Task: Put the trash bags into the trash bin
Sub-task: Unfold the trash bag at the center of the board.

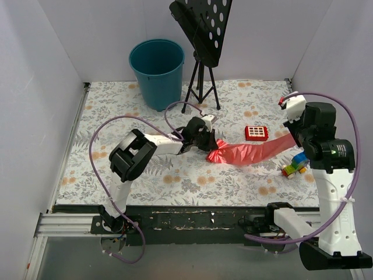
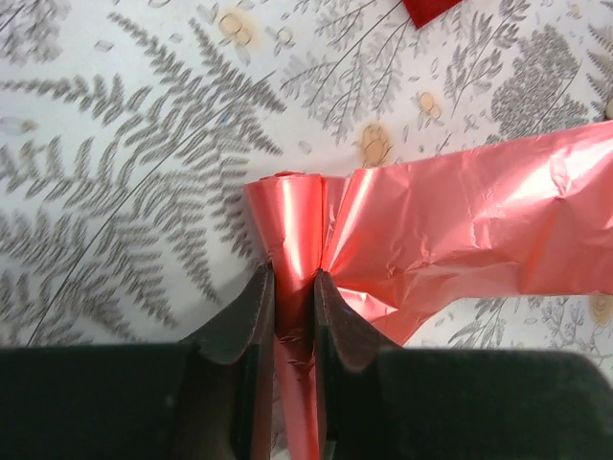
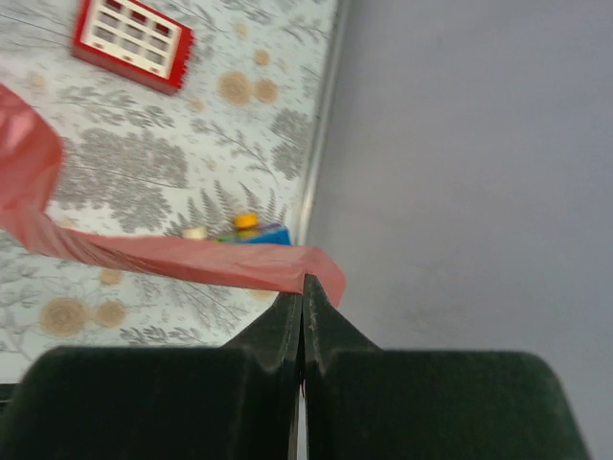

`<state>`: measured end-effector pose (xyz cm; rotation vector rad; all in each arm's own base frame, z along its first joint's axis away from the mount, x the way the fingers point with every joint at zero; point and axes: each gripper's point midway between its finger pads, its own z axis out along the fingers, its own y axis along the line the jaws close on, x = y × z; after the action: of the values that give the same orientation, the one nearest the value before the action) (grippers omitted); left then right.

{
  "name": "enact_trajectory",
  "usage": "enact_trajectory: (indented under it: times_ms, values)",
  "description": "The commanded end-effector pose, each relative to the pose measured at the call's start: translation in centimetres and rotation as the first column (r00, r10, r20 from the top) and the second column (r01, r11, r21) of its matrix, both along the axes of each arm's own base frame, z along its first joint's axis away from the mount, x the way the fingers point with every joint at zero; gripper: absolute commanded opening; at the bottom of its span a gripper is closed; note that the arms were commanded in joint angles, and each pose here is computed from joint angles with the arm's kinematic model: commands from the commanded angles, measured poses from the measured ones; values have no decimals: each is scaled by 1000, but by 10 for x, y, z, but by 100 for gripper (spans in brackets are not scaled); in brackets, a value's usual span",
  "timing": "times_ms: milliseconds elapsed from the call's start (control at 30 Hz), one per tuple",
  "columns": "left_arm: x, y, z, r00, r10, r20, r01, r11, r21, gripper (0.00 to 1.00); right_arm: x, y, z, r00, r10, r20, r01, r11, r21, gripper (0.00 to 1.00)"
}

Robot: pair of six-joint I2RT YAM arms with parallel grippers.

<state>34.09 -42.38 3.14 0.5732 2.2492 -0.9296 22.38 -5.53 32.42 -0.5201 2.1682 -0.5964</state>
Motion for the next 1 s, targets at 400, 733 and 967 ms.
enact_trajectory:
  times_ms: [400,733,967]
  values:
    - [-53,232,-39,881,423,-213,-342,879,333,58,99,211,-29,789,614,-17,-534,700,475,1]
    - [-36,224,-45,880,414,-233,-343,893,292,66,104,182,43,839,533,109,-537,778,325,1]
    - [-34,225,-56,861,432,-270,-358,890,282,63,105,175,88,828,523,202,-560,785,264,1]
